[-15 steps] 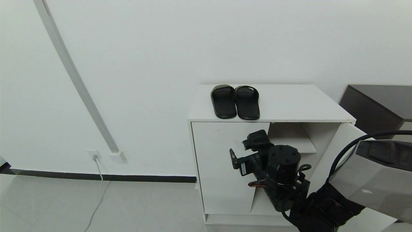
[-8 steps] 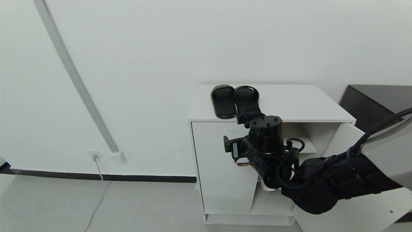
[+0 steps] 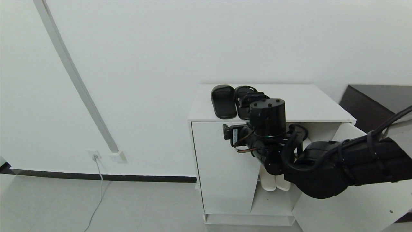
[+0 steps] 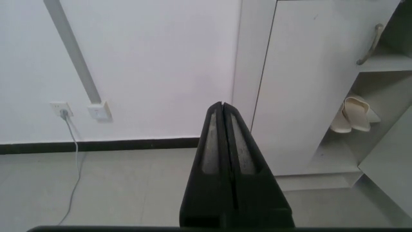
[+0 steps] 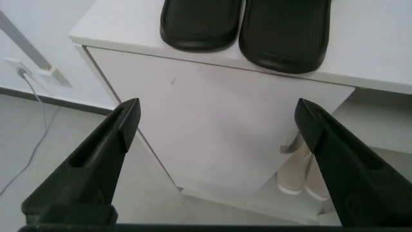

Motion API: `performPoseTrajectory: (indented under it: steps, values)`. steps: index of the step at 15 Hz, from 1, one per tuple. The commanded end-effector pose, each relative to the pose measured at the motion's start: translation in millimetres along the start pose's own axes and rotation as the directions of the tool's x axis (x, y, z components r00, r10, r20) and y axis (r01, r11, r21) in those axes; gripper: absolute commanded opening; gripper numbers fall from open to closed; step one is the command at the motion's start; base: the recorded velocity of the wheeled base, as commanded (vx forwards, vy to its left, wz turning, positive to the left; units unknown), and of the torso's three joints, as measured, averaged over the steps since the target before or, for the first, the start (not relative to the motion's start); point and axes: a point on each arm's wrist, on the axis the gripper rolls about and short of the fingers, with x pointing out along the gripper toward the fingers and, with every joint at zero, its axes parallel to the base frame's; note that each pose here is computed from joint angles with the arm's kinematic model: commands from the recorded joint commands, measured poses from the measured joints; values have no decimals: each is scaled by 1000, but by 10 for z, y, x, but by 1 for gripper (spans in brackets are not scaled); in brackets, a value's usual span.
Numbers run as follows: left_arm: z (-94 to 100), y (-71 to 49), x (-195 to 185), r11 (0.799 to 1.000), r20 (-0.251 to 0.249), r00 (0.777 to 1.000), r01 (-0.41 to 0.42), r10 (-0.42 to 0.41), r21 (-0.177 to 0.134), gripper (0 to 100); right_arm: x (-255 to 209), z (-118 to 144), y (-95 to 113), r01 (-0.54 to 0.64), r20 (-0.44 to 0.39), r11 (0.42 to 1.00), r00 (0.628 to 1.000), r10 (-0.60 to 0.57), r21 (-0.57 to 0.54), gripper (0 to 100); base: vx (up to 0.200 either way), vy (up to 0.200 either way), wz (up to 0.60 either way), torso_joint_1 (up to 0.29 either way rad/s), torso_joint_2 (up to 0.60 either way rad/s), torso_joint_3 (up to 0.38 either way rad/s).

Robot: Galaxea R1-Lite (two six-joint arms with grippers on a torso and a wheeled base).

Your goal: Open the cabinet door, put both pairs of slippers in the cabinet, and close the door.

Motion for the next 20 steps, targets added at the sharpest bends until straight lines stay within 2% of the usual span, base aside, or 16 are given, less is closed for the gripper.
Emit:
performPoseTrajectory:
  steps: [1,2,7,13,20]
  values:
    - [0,0,1,1000,-1,1000,0,0,0,0,-14,23,-4,-2,6,1000,1000,2,4,100,0,0,0,0,0,0]
    - [0,0,1,1000,-1,1000,0,0,0,0,-11,31,-7,-1,10,1000,1000,1,7,100,0,0,0,0,0,0]
    - [0,0,1,1000,-1,1000,0,0,-1,0,-25,159,8,6,47,1000,999,-8,29,100,200,0,0,1,1,-1]
    - [0,0,1,1000,-1,1000,0,0,-3,0,137,126,7,24,44,999,999,-25,24,100,200,0,0,6,5,2]
    - [0,2,1,1000,-1,1000,-8,8,-6,0,584,88,-86,78,2,997,997,-78,-6,100,0,0,0,0,0,0]
